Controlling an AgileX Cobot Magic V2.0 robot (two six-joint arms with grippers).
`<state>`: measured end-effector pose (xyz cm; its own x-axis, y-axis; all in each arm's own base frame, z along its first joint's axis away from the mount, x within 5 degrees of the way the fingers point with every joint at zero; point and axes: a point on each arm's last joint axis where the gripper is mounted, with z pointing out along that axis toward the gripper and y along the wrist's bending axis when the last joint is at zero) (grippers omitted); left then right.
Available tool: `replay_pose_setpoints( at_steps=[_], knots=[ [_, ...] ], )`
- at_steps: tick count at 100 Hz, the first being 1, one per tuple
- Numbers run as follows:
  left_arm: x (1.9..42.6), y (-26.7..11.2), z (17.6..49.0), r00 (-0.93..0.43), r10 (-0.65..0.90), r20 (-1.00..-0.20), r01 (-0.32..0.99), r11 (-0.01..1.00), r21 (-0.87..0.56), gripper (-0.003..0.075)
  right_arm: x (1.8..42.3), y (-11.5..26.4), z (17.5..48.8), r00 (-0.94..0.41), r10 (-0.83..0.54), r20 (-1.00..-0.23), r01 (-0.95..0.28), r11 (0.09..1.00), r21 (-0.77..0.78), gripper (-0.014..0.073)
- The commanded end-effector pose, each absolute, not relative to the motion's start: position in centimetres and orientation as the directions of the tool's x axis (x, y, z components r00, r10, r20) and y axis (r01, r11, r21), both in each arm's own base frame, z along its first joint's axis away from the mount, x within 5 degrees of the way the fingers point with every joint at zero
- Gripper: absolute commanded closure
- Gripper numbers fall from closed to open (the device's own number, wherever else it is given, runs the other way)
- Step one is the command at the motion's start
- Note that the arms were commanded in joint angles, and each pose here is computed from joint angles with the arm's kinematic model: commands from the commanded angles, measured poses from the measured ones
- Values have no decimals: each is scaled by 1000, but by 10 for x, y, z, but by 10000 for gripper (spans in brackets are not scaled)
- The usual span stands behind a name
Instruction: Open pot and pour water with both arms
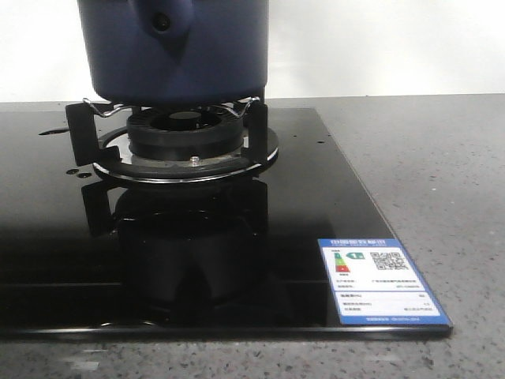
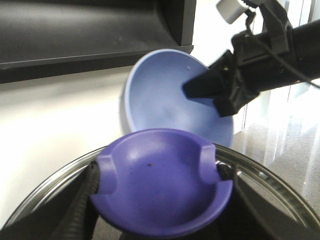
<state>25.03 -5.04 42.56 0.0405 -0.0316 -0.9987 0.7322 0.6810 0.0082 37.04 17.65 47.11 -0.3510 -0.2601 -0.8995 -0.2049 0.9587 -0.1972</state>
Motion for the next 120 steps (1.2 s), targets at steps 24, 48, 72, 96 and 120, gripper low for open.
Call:
replay_pose_setpoints(
  at_steps=[24, 48, 72, 96, 120],
  knots=[
    [237, -62, 449, 99, -127, -987, 775, 632, -4, 500, 362, 44, 484, -617, 164, -770, 26, 982, 188, 659],
    [239, -66, 446, 121, -105, -987, 780, 626, 29, 500, 364, -15, 442, -778, 250, -576, 124, 960, 249, 659],
    [242, -67, 444, 110, -112, -988, 789, 615, 19, 500, 364, -39, 387, -856, 316, -410, 235, 943, 236, 659],
    [246, -80, 438, 117, -86, -989, 812, 582, 45, 500, 360, -47, 349, -900, 323, -291, 268, 939, 215, 659],
    [257, -82, 430, 84, -99, -992, 818, 575, 11, 500, 353, -46, 318, -935, 301, -186, 265, 944, 197, 659]
  ],
)
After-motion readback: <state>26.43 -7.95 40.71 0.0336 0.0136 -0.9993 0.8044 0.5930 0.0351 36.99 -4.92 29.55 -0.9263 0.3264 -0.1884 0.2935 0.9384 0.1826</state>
